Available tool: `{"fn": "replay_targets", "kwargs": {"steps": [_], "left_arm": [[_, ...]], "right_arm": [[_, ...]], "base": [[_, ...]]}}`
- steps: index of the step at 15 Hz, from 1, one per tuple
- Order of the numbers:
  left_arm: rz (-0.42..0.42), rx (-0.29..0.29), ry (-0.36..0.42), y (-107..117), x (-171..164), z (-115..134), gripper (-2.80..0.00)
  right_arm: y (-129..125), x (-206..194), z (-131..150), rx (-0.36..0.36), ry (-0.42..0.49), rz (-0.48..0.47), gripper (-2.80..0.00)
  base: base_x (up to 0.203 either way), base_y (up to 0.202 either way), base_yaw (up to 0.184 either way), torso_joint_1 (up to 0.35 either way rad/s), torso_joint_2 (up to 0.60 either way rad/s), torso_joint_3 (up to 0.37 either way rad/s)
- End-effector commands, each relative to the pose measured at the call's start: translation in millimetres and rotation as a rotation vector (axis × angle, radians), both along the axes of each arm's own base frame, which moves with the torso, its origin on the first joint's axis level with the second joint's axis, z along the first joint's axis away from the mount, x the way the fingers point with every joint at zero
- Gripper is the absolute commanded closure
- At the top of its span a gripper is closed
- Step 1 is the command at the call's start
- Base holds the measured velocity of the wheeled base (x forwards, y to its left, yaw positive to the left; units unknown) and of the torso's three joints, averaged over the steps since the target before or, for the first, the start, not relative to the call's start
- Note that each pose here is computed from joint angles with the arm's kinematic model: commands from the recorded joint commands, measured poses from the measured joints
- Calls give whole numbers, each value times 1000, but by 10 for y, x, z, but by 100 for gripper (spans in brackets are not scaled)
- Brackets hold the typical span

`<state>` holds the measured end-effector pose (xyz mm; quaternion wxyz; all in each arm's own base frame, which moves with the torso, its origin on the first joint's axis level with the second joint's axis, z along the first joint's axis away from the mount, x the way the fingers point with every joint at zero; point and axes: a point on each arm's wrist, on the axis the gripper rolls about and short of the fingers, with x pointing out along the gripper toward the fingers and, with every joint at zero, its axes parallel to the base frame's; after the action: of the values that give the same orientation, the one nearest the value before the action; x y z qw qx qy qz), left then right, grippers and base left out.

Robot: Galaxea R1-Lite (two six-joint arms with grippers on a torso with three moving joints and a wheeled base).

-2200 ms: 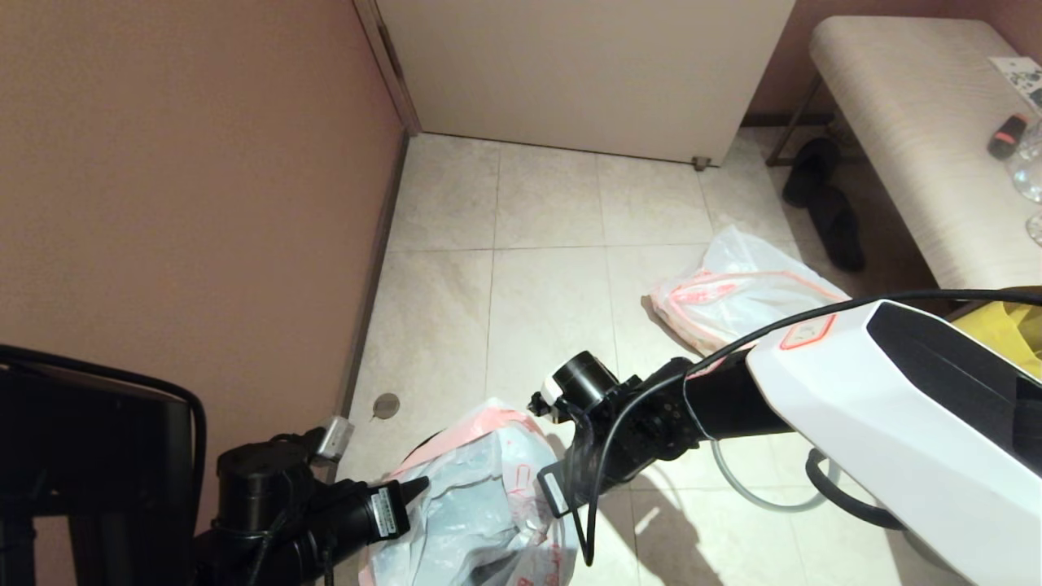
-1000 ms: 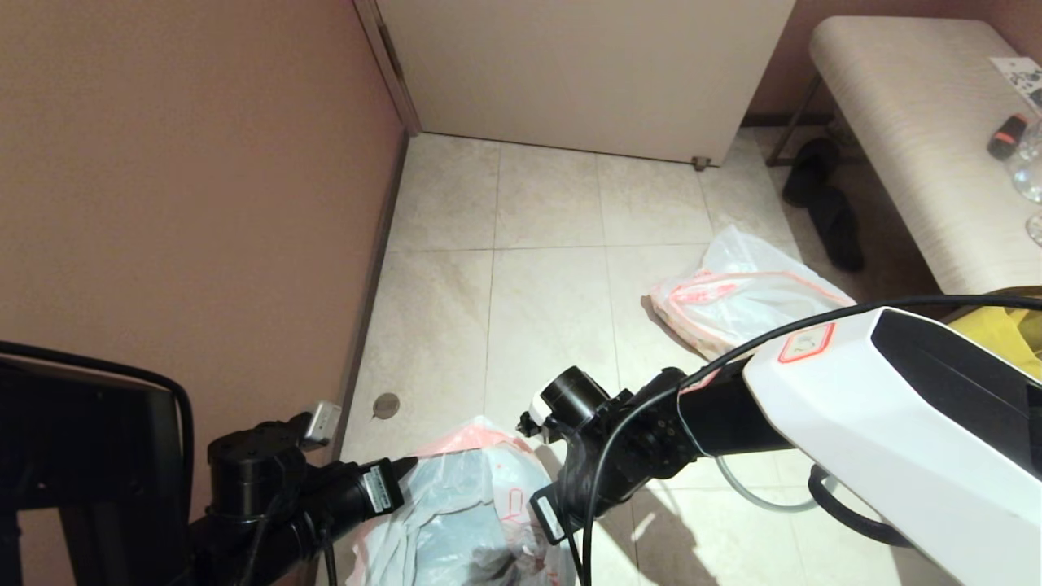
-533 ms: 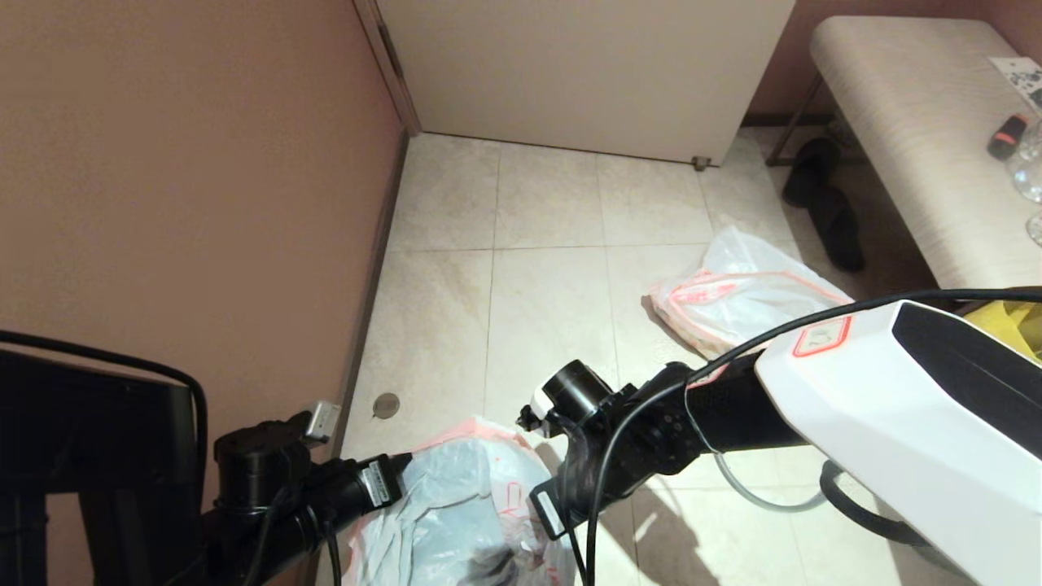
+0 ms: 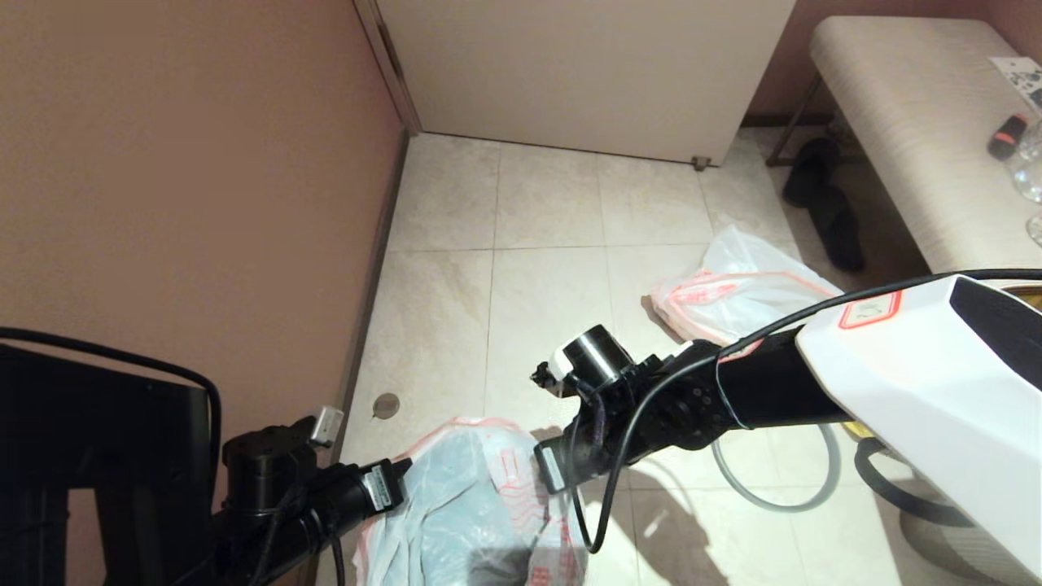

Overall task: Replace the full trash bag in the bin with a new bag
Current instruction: Put the new garbage bag on the trash can

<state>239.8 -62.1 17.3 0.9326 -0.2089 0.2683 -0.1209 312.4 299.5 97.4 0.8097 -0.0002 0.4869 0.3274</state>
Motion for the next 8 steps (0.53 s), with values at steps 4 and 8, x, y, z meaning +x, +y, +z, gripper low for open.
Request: {"fn": "replay_targets", "kwargs": {"steps": [4, 8], "left_arm": [[16, -8, -46, 0, 37, 35, 0], [26, -4, -40, 14, 67, 2, 0]], "right_arm": [[-45, 64, -25, 5, 0, -20, 0], [-48, 70, -105, -13, 7, -11, 0]], "base": [[0, 0, 0, 0, 0, 0], [0, 0, 0, 0, 0, 0]]}}
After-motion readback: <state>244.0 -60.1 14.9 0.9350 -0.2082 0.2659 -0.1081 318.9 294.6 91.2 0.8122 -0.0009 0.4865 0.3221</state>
